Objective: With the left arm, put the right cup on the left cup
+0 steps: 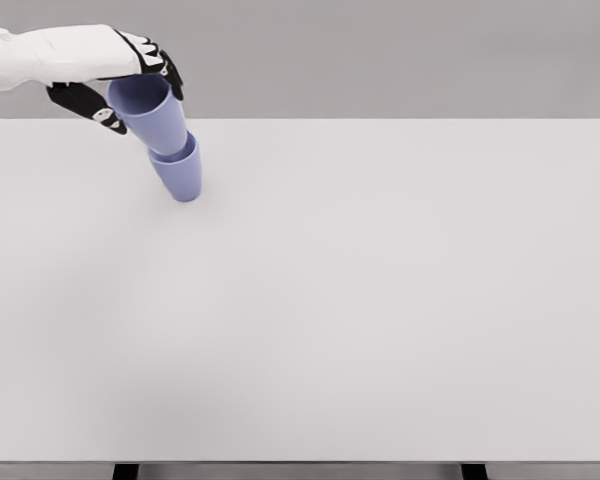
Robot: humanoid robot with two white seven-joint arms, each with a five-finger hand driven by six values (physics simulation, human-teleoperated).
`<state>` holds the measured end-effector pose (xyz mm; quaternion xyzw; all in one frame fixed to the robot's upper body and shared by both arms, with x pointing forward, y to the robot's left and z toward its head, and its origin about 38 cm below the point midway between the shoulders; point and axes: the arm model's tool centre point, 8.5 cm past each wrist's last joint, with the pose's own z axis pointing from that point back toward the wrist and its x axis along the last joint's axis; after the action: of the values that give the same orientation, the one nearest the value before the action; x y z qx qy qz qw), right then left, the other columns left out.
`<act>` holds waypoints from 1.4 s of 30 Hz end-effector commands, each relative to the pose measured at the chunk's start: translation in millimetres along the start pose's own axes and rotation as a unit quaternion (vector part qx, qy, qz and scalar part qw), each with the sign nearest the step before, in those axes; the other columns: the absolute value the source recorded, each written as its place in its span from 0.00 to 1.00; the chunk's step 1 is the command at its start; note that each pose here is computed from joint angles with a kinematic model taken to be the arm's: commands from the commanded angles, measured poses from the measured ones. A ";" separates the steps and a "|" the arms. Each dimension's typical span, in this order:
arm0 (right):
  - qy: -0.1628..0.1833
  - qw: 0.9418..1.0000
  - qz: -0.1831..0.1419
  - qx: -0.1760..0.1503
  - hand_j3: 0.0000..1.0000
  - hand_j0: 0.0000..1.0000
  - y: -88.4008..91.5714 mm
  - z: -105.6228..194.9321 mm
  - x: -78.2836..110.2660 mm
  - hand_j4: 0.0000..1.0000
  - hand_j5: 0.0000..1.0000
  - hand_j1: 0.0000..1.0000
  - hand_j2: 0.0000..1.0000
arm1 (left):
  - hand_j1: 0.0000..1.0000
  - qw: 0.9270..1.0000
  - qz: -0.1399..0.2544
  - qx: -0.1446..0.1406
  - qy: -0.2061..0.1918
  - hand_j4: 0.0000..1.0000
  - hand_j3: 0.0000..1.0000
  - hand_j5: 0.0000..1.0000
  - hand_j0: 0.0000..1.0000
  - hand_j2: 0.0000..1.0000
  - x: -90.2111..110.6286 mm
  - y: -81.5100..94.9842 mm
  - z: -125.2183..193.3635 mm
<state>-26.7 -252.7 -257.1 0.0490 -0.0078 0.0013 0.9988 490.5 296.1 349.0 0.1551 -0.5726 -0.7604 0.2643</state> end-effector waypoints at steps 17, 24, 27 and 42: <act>0.000 1.000 0.000 0.000 1.00 1.00 0.0 0.0 0.0 1.00 1.00 1.00 1.00 | 0.51 0.999 0.033 -0.007 0.035 0.51 0.51 0.51 0.51 0.51 -28.5 -13.5 -18.4; 0.000 1.000 0.000 0.000 1.00 1.00 0.0 0.0 0.0 1.00 1.00 1.00 1.00 | 0.52 0.998 0.044 -0.011 0.046 0.52 0.52 0.52 0.52 0.52 -36.7 -19.8 -28.1; 0.000 1.000 0.000 0.000 1.00 1.00 0.0 0.0 0.0 1.00 1.00 1.00 1.00 | 0.52 0.998 0.046 -0.013 0.047 0.52 0.52 0.52 0.52 0.52 -37.5 -23.0 -28.2; 0.000 1.000 0.000 0.000 1.00 1.00 0.0 0.0 0.0 1.00 1.00 1.00 1.00 | 0.62 0.998 0.044 -0.020 0.051 0.62 0.62 0.62 0.62 0.62 -38.6 -30.0 -33.6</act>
<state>-26.7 -252.8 -257.1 0.0490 -0.0078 0.0013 0.9988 532.7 297.5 306.8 0.1620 -0.5466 -0.7535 0.3274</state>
